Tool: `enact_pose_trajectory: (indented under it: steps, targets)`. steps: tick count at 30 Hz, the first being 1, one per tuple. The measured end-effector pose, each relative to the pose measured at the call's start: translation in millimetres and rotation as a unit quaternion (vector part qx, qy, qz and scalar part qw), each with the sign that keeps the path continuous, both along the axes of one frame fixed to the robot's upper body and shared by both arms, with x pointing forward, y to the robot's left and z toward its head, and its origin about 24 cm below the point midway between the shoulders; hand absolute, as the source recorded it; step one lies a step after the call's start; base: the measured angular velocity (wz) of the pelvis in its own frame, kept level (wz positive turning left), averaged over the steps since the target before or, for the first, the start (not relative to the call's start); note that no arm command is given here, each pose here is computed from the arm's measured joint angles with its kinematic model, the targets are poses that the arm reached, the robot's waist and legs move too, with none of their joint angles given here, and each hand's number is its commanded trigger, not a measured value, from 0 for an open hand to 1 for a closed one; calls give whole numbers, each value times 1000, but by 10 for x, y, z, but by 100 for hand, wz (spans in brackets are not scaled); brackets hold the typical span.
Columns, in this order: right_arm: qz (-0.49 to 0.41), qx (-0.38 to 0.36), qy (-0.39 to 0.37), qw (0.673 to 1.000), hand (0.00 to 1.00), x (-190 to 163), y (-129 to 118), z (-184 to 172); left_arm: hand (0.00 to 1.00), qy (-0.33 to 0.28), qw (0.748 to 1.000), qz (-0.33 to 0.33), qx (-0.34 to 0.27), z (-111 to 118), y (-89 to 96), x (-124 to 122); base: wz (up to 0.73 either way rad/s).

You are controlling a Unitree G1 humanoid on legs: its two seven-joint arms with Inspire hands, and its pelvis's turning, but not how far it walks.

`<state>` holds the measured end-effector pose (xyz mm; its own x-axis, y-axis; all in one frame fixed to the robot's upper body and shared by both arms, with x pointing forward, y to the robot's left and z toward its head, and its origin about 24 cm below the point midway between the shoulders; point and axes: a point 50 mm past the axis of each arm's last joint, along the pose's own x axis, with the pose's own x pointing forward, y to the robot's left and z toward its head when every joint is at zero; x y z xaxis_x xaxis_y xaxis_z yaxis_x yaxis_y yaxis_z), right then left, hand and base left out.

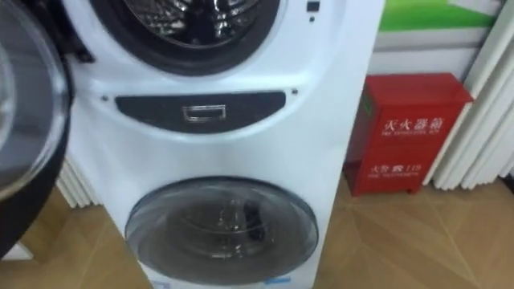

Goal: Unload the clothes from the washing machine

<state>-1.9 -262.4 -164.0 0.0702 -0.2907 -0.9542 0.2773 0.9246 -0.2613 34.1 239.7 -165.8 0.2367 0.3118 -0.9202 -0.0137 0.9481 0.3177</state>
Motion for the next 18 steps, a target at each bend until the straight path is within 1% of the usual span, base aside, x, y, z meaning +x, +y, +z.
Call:
enact_pose_trajectory:
  steps: [2, 3, 5, 7, 12, 13, 16, 17, 18]
  targets:
    - [-9, -6, 2, 1000, 0, -27, -23, 7, 0, 2, 1000, 30, -5, -3, 8, -59, 6]
    - [-9, -10, -2, 1000, 0, -9, -36, 11, 0, 4, 999, 41, -8, -8, -2, -91, -52]
    - [-1, -2, -27, 1000, 0, 117, 36, -6, 0, 6, 996, 84, -4, 5, 75, -179, -53]
    - [-5, 8, -36, 999, 0, 125, 69, -13, 0, 4, 994, 112, -3, 15, 125, -212, -21]
    - [-30, 12, -20, 999, 0, -38, 58, -13, 0, 10, 989, 148, -4, 19, 160, -306, -7]
    - [-32, 14, -15, 999, 0, -83, 61, -13, 0, 15, 986, 164, -1, 22, 179, -368, -10]
    - [-41, 25, -18, 999, 0, -110, 60, -12, 0, 8, 973, 232, 12, 40, 250, -438, -8]
    - [-51, 24, -21, 998, 0, -112, 44, -8, 0, -4, 965, 261, 16, 50, 281, -406, 0]
    - [-53, 22, -23, 998, 0, -104, 36, -6, 0, -12, 961, 276, 18, 58, 302, -391, 8]
